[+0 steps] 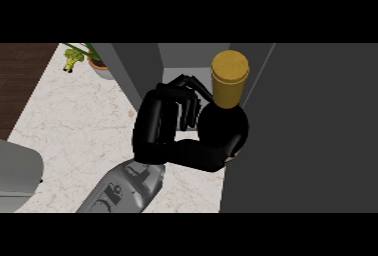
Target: Pick up the wine, place it into the cabinet and close the cabinet
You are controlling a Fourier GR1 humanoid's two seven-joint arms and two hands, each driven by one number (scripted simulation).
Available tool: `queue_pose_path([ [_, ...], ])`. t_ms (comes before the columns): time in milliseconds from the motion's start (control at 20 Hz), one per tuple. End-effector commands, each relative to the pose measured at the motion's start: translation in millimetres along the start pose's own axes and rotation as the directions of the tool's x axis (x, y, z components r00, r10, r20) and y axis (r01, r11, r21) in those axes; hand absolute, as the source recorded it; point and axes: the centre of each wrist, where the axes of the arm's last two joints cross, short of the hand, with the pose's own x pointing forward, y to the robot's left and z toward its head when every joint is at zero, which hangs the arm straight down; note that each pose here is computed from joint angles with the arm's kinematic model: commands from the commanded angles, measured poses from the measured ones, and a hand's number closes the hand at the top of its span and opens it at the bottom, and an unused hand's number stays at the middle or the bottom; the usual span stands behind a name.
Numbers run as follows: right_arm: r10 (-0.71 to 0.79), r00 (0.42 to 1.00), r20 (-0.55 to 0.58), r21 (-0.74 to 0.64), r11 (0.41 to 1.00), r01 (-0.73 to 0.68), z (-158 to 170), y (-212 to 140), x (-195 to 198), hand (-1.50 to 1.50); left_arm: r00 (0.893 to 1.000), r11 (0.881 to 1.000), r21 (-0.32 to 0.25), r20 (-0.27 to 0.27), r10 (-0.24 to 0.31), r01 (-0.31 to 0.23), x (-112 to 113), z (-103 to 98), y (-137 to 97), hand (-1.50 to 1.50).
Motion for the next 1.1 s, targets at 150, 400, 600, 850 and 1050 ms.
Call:
queue_pose_path([
  [150,-0.036,0.998,0.059,0.035,0.999,0.034,24,-1,12,-1.50,0.999,0.999,0.001,0.001,-0.047,0.047,-15,-11,1,1.50],
  [400,-0.037,0.998,0.050,0.043,0.998,0.035,24,2,15,-1.50,0.999,0.998,0.054,0.003,-0.040,0.040,-33,-9,-6,1.50],
  [600,-0.002,0.995,0.096,0.042,0.999,-0.002,24,-14,29,-1.50,1.000,0.994,0.105,-0.016,0.000,0.001,-47,-7,9,1.50],
  [850,-0.014,0.998,0.057,0.032,0.999,0.012,30,-5,17,-1.50,1.000,0.992,0.122,-0.014,0.014,-0.013,-65,9,1,1.50],
  [1050,-0.011,0.999,0.046,0.028,1.000,0.009,8,1,15,-1.50,0.999,0.995,0.088,-0.029,-0.035,0.037,-65,-9,0,1.50],
])
